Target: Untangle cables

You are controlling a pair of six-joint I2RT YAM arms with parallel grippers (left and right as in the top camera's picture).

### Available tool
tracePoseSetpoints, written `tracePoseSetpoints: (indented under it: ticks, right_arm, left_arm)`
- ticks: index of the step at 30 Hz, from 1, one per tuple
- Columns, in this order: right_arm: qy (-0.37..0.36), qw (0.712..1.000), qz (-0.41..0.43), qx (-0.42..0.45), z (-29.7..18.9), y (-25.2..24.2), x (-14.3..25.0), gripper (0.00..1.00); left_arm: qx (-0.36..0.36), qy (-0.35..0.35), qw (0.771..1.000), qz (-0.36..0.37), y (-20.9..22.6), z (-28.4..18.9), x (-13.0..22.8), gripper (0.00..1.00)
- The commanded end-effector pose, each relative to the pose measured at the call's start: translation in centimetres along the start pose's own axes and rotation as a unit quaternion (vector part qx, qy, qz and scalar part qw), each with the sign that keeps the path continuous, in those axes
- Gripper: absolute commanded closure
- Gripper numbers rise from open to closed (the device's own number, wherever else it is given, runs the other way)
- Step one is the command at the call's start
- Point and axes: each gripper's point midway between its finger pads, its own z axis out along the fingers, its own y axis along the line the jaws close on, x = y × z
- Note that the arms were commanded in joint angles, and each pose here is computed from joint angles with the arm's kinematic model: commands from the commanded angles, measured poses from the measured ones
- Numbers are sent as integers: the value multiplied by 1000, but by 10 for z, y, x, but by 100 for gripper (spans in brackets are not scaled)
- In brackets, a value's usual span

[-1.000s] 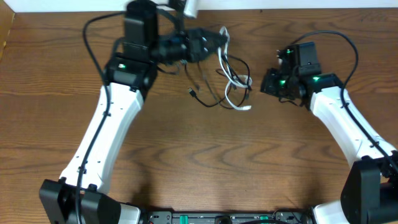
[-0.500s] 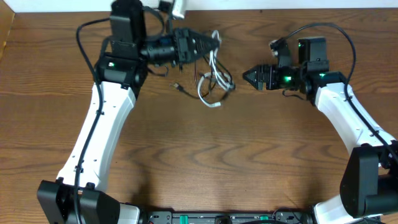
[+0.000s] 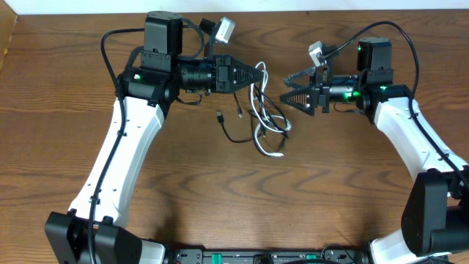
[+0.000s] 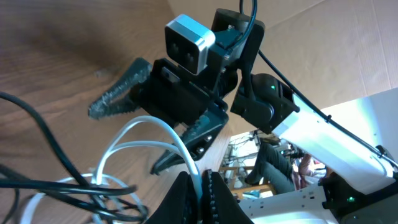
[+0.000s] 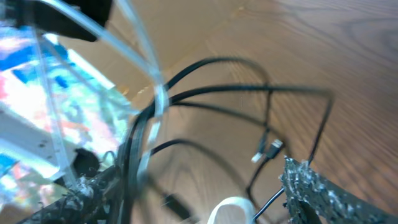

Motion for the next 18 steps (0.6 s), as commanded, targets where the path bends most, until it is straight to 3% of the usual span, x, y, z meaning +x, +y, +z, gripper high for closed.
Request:
tracePoseSetpoints:
  ticks: [1, 11, 14, 16, 17, 18]
  right_arm:
    - [1, 998, -26, -54, 8, 22, -1, 25]
    - [52, 998, -24, 1, 50, 17, 18, 39]
    - [54, 998, -13, 18, 49, 11, 19, 58]
    - [56, 998, -2, 42, 44, 2, 21, 91]
    - [58, 997, 5, 55, 41, -3, 22, 99]
    - [62, 995, 16, 71, 38, -10, 26, 99]
  left_arm:
    - [10, -1, 1000, 24, -7, -2, -3, 92]
    - [8, 3, 1000, 15, -6, -2, -1, 92]
    - [5, 1, 1000, 16, -5, -2, -1, 93]
    - [-2, -2, 1000, 15, -3, -2, -3, 92]
    - [-3, -4, 1000, 16, -2, -3, -4, 92]
    - [-4, -8, 1000, 18, -1, -5, -6, 92]
